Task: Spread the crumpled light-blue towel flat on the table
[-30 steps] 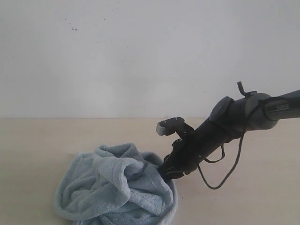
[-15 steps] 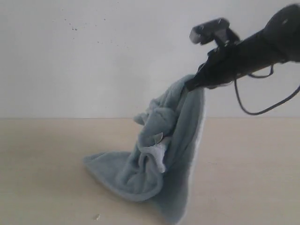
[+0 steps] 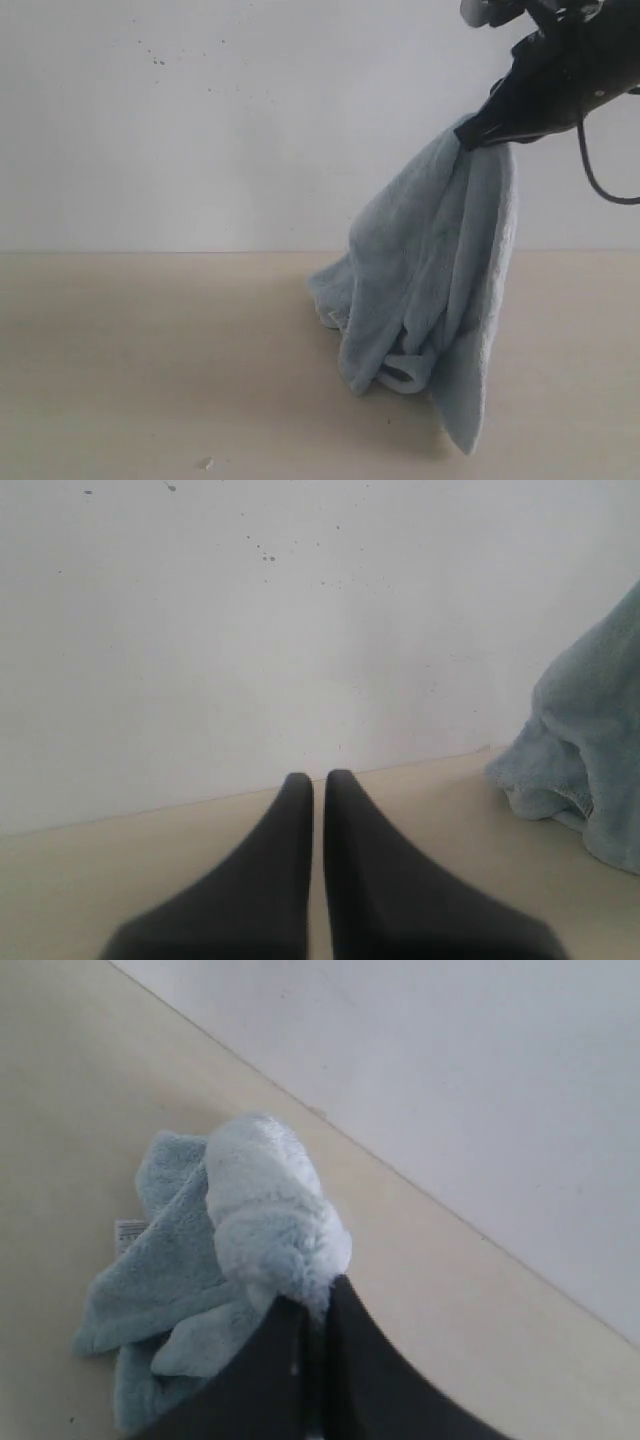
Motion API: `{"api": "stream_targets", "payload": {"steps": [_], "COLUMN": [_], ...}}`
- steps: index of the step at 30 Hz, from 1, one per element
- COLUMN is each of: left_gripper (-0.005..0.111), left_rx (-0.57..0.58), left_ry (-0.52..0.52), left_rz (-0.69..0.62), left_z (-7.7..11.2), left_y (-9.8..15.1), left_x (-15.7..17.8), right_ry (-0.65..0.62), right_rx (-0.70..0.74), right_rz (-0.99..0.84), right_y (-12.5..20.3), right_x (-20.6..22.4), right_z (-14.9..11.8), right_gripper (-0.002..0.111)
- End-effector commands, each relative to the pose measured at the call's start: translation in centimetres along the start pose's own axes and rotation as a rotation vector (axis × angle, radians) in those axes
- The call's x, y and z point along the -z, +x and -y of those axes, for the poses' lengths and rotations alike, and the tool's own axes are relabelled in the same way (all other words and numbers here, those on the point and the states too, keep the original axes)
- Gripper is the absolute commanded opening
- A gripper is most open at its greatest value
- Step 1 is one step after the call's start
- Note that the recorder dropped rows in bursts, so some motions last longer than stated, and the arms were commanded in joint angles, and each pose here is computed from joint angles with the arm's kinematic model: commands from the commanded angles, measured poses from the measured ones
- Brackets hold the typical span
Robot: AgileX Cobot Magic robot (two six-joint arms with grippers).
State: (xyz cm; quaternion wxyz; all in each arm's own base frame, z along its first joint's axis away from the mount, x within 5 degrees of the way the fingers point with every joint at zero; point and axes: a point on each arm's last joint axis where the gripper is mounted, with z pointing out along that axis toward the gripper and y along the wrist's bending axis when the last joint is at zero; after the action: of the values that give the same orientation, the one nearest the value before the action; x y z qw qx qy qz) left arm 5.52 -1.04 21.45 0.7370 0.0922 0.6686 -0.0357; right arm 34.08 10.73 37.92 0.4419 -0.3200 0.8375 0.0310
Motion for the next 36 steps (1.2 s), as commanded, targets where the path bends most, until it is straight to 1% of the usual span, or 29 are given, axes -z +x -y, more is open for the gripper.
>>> {"api": "stream_targets", "payload": {"steps": [1, 5, 9, 18, 22, 25, 27, 30, 33, 36], "left_gripper": [0.004, 0.004, 0.004, 0.004, 0.004, 0.004, 0.004, 0.004, 0.004, 0.004], "left_rx": [0.003, 0.003, 0.003, 0.003, 0.003, 0.003, 0.003, 0.003, 0.003, 0.003], "left_ry": [-0.003, -0.003, -0.003, -0.003, -0.003, -0.003, -0.003, -0.003, -0.003, -0.003], "left_rz": [-0.008, -0.008, -0.008, -0.008, -0.008, -0.008, -0.008, -0.008, -0.008, -0.008], "left_z": [0.0, 0.0, 0.0, 0.0, 0.0, 0.0, 0.0, 0.0, 0.0, 0.0], "left_y": [0.2, 0.2, 0.2, 0.2, 0.2, 0.2, 0.2, 0.2, 0.2, 0.2], "left_x": [0.0, 0.0, 0.0, 0.0, 0.0, 0.0, 0.0, 0.0, 0.0, 0.0], "right_ry": [0.098, 0.140, 0.159, 0.160, 0.178, 0.163, 0.137, 0.072, 0.026, -0.001], "right_rx": [0.019, 0.061, 0.084, 0.103, 0.103, 0.102, 0.107, 0.124, 0.133, 0.126], "right_rz": [0.173, 0.261, 0.308, 0.322, 0.380, 0.417, 0.421, 0.380, 0.326, 0.201], "right_y": [-1.9, -2.6, -2.6, -1.9, -1.7, -1.6, -1.5, -1.3, -1.0, -0.1], "right_x": [5.4, 9.9, 13.4, 17.4, 19.9, 21.4, 21.8, 21.6, 20.1, 17.0], "right_z": [0.4, 0.0, -0.5, -1.5, -2.0, -2.6, -3.2, -4.1, -4.5, -4.4], "right_gripper": [0.000, 0.000, 0.000, 0.000, 0.000, 0.000, 0.000, 0.000, 0.000, 0.000]}}
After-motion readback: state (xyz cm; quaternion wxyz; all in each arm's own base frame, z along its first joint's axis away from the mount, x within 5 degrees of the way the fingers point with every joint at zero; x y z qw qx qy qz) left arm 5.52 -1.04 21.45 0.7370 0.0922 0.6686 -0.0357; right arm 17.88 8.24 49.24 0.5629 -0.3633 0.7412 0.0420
